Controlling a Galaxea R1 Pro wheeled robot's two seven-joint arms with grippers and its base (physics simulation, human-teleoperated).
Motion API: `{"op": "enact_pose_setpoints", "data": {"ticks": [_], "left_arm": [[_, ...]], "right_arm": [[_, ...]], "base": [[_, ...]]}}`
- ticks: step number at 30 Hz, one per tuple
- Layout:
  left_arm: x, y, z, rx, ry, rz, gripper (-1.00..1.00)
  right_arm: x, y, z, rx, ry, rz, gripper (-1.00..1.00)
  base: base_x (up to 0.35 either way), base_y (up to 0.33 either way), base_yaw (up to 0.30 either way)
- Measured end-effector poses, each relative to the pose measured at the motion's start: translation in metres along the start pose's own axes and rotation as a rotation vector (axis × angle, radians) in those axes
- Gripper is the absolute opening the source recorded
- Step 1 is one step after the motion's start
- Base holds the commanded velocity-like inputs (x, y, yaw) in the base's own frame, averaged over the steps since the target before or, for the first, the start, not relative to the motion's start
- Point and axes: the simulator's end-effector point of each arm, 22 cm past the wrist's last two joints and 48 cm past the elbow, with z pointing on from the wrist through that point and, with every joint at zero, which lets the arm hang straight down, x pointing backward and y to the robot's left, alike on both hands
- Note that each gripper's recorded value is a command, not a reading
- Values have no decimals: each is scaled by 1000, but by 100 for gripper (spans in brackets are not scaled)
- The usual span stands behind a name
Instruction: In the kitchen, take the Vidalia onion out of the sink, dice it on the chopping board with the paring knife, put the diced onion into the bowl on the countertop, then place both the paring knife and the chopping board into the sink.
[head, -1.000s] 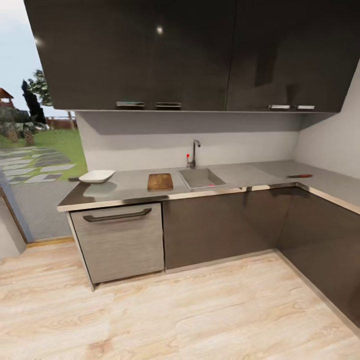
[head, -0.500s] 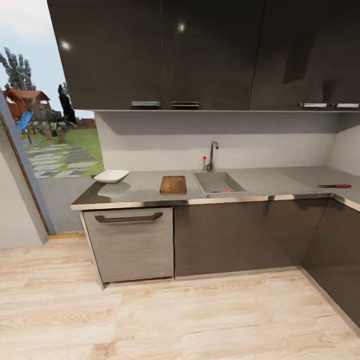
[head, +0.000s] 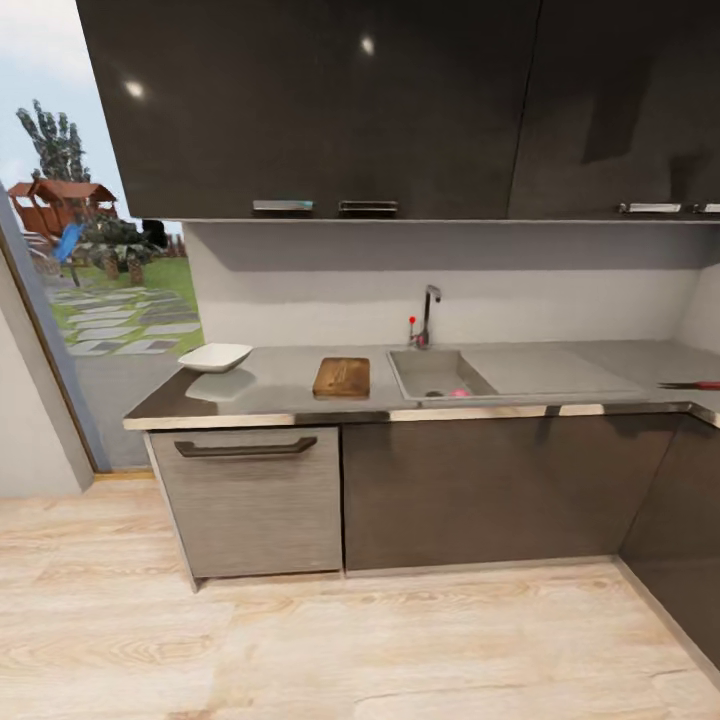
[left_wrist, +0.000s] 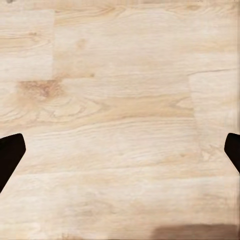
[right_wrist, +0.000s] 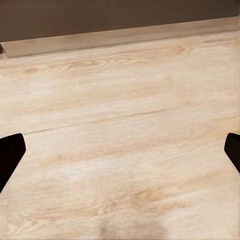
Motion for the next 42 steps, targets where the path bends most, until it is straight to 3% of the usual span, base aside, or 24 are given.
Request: {"op": "enact_pose_setpoints", "data": {"ticks": [9,22,42], "left_arm": [[0,0,0,0,0,0,100],[-1,1,0,-1,-3,0,100],[-23,1,-24,-1,-2,-1,100]], "right_arm": [[0,0,0,0,0,0,100],[0,0,0,0,1,-1,100],[-26,-2,-19,0,2,-1,100]], "base": [[189,-143,149],[17,-12,56],[0,0,0]]}}
